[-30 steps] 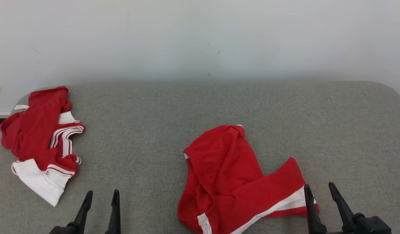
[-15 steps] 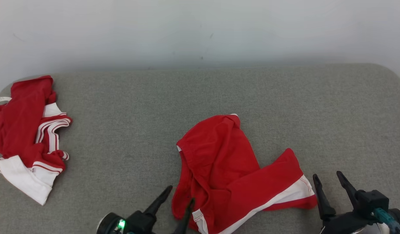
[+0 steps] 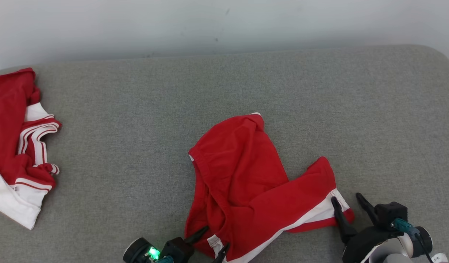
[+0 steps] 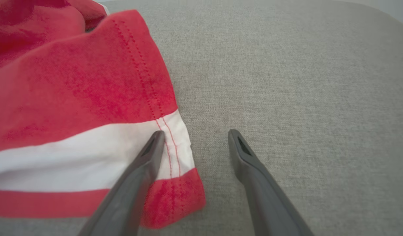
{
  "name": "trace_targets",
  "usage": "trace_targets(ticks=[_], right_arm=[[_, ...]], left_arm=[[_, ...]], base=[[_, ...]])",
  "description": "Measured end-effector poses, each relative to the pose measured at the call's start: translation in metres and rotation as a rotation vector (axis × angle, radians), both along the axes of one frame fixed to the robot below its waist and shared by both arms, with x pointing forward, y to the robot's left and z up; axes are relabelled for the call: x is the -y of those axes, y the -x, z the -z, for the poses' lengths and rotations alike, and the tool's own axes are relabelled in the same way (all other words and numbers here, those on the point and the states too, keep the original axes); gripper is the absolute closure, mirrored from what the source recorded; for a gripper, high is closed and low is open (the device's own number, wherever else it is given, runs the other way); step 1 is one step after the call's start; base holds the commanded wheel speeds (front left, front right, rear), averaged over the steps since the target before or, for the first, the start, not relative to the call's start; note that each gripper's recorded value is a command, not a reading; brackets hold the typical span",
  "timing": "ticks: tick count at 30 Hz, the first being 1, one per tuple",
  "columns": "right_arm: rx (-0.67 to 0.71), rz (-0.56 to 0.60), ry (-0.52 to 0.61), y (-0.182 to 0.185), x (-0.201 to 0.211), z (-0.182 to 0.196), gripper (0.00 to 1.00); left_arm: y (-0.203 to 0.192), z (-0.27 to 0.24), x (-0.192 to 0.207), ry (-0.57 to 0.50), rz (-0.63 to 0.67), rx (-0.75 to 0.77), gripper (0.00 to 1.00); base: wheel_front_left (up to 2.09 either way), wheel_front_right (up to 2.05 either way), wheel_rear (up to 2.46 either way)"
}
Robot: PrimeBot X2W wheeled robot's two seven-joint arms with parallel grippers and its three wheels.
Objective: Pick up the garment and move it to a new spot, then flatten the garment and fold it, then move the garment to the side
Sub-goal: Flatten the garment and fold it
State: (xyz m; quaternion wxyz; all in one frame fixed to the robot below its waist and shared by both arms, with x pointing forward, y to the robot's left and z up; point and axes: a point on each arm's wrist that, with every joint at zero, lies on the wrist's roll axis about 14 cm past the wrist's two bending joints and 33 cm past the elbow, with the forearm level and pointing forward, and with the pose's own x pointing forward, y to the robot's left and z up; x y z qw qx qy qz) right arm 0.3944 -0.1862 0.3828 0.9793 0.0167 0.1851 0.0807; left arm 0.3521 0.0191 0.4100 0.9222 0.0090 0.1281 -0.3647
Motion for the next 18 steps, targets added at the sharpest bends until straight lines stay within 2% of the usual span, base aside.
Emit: trace_targets(ticks=[4, 5, 7, 8, 9, 10, 18], right_arm=[[-0.026, -0.008, -0.005, -0.004, -0.005, 0.008, 0.0], [-0.03, -0.009, -0.008, -0.005, -0.006, 0.009, 0.0], [-0.043, -0.019, -0.015, -0.006, -0.011, 0.013, 0.0], [-0.051, -0.022, -0.021, -0.006, -0.013, 0.015, 0.36], [-0.053, -0.022, -0.027, -0.006, -0.015, 0.015, 0.85], [-0.056, -0.023, -0.037, -0.006, -0.017, 0.016, 1.0], [-0.02, -0.046, -0.086, -0.008, -0.028, 0.003, 1.0]], left_arm=[[-0.004, 0.007, 0.002, -0.002, 0.012, -0.029, 0.0], [-0.004, 0.008, 0.002, -0.001, 0.013, -0.036, 0.29], [-0.003, 0.01, 0.003, 0.005, 0.015, -0.047, 1.0], [-0.002, 0.01, 0.004, 0.013, 0.013, -0.055, 1.0], [0.0, 0.011, 0.003, 0.014, 0.014, -0.061, 1.0], [0.0, 0.011, 0.002, 0.012, 0.013, -0.062, 1.0], [0.002, -0.013, 0.001, 0.112, -0.041, -0.037, 1.0]], base=[[0.0, 0.0, 0.0], [0.0, 0.0, 0.0], [0.0, 0.0, 0.0], [0.0, 0.0, 0.0], [0.0, 0.0, 0.0], [0.0, 0.0, 0.0], [0.0, 0.0, 0.0]])
